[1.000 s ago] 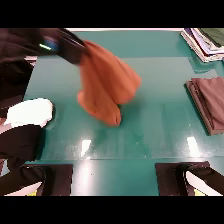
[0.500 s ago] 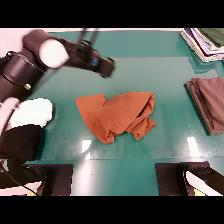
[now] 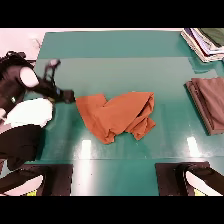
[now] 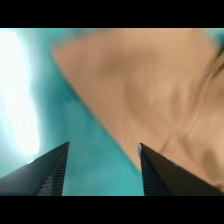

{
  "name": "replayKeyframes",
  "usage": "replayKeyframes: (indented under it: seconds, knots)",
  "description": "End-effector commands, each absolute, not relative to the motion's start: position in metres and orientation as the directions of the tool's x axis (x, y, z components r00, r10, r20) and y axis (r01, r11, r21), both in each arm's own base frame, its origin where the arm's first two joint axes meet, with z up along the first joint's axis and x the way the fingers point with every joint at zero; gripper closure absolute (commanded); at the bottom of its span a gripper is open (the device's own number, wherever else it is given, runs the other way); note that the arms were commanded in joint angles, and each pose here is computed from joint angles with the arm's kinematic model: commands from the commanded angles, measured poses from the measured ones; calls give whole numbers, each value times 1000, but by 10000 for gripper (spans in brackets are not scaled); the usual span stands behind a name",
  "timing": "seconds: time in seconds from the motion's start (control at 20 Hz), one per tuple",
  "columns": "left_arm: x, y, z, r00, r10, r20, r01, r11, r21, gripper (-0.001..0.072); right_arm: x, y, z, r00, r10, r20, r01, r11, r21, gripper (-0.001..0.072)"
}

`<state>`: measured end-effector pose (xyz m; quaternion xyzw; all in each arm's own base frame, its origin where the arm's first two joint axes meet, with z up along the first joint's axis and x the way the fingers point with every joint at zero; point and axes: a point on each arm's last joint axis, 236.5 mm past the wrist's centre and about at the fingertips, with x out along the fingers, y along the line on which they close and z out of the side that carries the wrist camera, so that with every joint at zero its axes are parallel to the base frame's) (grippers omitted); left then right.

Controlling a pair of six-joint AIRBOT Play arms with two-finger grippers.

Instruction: Fold the shirts.

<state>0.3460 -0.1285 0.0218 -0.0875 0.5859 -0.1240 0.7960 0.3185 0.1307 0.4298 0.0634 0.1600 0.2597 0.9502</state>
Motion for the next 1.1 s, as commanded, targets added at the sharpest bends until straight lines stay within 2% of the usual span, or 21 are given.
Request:
replayKeyframes:
  seconds: [0.0,0.2,0.45,0.5,0.6,0.65,0.7,0.85,0.95,1.0,1.05]
  knots:
    - [299,-147,-50,196,-425,-884,-91,890,-448,193,318,131,430,814,515,-270,-474,857,204,689]
    - [283,-182,-63,203,-581,-788,-115,785,-609,193,318,131,430,813,515,-271,-474,856,204,690]
    - [276,-216,-65,217,-580,-785,-14,802,-597,197,318,131,428,811,515,-277,-474,857,204,690]
    - [277,-220,-65,225,-580,-783,-2,803,-595,306,317,131,425,808,514,-289,-472,857,204,689]
    - [278,-219,-65,232,-575,-785,7,808,-589,593,315,124,408,787,501,-361,-454,866,210,689]
    - [281,-217,-65,245,-566,-787,13,814,-581,660,315,116,391,770,481,-419,-429,876,218,690]
    - [285,-214,-65,258,-558,-789,17,819,-574,684,316,105,372,753,456,-474,-391,890,235,690]
    - [306,-201,-49,295,-558,-776,-12,810,-587,685,312,53,282,662,354,-661,-186,932,312,690]
    - [328,-183,-29,342,-537,-771,-3,820,-573,684,294,16,198,546,313,-777,11,925,380,683]
    - [338,-174,-18,359,-528,-770,7,826,-563,684,281,3,155,482,314,-818,95,909,405,574]
    - [347,-167,-7,374,-519,-769,22,833,-552,684,267,-3,109,417,335,-845,188,878,441,302]
